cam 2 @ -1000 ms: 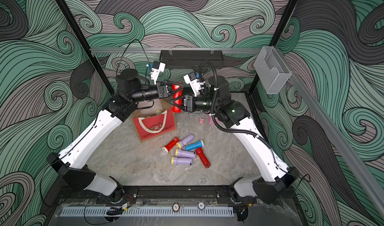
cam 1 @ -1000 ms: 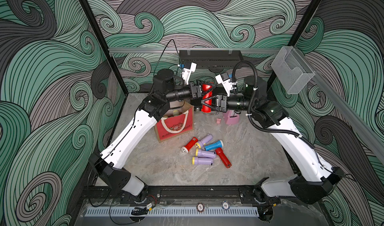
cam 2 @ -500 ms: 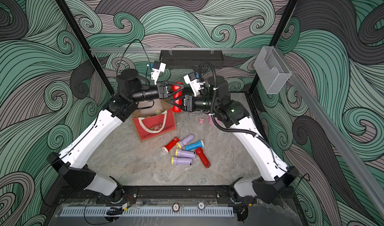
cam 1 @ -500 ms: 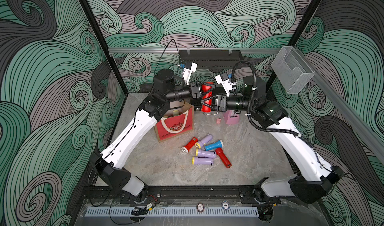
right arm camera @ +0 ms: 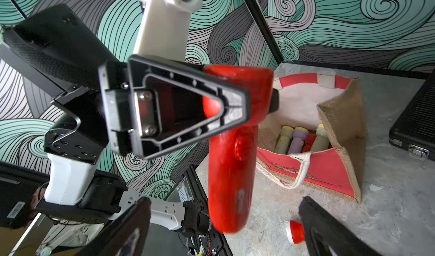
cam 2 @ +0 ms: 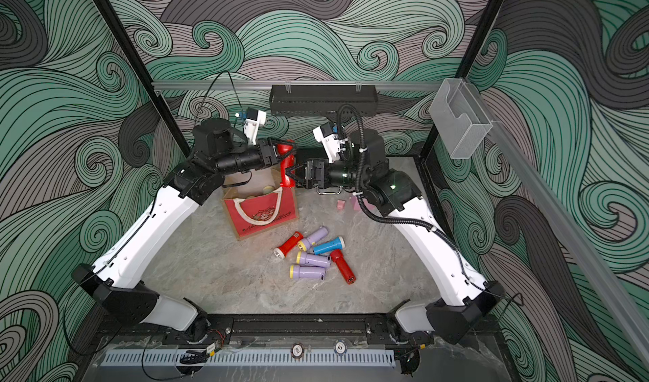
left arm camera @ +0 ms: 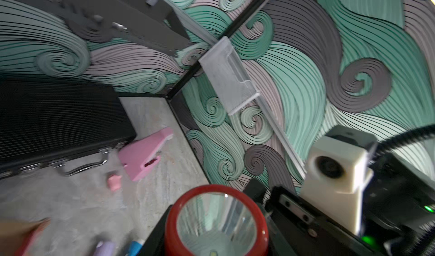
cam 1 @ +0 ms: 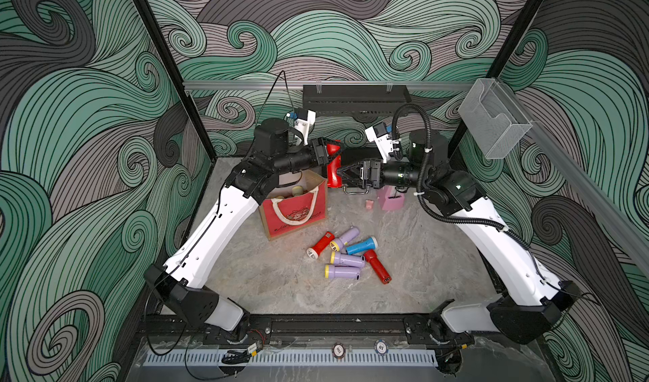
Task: Put the flashlights into the tote bags
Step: Place the flashlight in the canvas bag.
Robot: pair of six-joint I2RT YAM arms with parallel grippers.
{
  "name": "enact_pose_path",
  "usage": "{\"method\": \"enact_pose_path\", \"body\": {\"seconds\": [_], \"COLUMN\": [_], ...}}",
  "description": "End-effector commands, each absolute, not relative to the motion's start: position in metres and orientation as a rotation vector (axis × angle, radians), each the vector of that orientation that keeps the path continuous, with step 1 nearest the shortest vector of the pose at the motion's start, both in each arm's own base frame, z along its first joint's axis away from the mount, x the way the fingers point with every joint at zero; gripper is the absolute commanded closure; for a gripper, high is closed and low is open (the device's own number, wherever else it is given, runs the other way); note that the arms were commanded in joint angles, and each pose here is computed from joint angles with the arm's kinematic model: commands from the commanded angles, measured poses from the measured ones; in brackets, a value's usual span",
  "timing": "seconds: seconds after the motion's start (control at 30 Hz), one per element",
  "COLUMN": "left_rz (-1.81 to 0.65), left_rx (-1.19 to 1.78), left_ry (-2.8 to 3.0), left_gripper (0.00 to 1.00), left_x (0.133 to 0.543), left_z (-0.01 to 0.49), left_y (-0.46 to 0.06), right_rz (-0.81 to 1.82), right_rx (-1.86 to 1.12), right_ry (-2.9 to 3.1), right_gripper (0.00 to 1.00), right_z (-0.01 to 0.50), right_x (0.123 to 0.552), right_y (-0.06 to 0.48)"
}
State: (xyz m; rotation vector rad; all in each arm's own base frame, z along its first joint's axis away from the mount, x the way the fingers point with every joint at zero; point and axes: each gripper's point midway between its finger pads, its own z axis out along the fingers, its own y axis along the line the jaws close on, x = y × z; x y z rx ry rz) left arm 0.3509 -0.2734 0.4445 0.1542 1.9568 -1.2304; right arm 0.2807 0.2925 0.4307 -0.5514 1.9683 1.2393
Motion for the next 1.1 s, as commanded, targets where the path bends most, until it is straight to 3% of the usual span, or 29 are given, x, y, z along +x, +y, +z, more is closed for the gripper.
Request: {"method": "enact_pose_path", "body": {"seconds": [0.0,0.13,0.37,1.07], "left_rz": [-0.963,-0.663,-0.37,-0.149], "left_rx": [-0.008,-0.192,-0.317,-0.421], "left_ry": [2.057,2.15,2.232,2.336], "left_gripper": [1.0,1.0,1.0,1.0], "left_x": [0.362,0.372,0.388,0.461], "left_z": [0.421,0.394,0.367,0.286], "left_y": [-0.222,-0.17,-0.135,-0.122], "right_rz": [1.126,0.964,0.808,0.774], "right_rx": [-0.472,-0.362,-0.3,-0.244], "right_ry": [2.016,2.112,2.24,2.267], "right_gripper": [0.0,0.0,0.01,0.0], "right_z": [0.422,0.397,0.367,0.352], "right_x": [0.287,0.297,0.297,0.285], "right_y": [0.276,0.253,0.231,0.216]}}
